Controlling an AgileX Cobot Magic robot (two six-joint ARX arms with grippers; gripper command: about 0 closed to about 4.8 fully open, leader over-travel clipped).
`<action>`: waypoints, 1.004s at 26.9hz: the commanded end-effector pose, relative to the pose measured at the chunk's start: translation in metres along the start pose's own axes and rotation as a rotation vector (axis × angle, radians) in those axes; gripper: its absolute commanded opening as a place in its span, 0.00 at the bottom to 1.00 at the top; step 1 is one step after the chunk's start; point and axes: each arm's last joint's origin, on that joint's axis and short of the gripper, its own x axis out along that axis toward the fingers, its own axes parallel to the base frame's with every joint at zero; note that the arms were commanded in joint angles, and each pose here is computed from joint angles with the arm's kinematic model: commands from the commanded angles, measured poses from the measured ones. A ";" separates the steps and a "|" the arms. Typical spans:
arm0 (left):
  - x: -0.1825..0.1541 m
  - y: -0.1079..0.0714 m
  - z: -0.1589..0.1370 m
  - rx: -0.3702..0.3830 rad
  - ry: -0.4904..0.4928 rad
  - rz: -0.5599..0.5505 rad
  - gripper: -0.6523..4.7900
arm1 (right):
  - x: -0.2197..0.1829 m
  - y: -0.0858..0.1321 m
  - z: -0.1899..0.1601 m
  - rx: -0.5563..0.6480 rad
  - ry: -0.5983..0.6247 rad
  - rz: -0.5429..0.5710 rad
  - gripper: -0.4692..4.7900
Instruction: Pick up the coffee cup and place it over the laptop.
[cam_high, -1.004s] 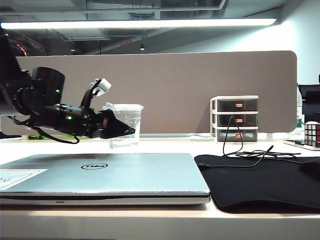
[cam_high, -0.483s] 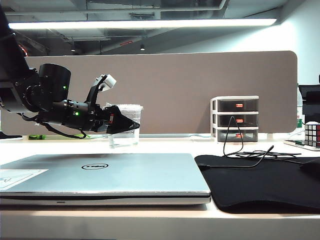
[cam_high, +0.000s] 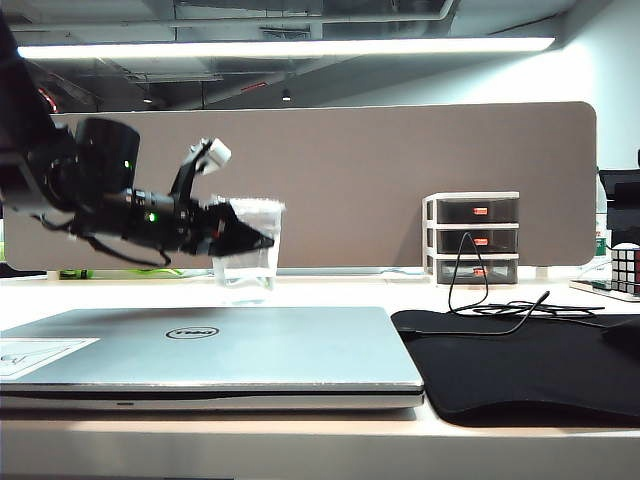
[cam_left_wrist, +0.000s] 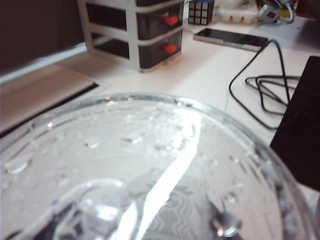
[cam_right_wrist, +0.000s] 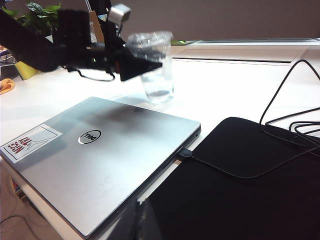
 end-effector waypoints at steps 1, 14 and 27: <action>-0.008 -0.001 0.028 0.028 -0.029 0.003 0.69 | 0.000 0.000 -0.001 -0.005 -0.004 0.000 0.08; -0.064 -0.061 0.044 0.017 -0.022 -0.014 0.69 | 0.000 0.000 -0.001 -0.005 -0.005 0.000 0.08; -0.102 -0.121 -0.001 -0.063 -0.113 -0.007 0.69 | 0.000 0.000 -0.001 -0.005 -0.004 0.002 0.08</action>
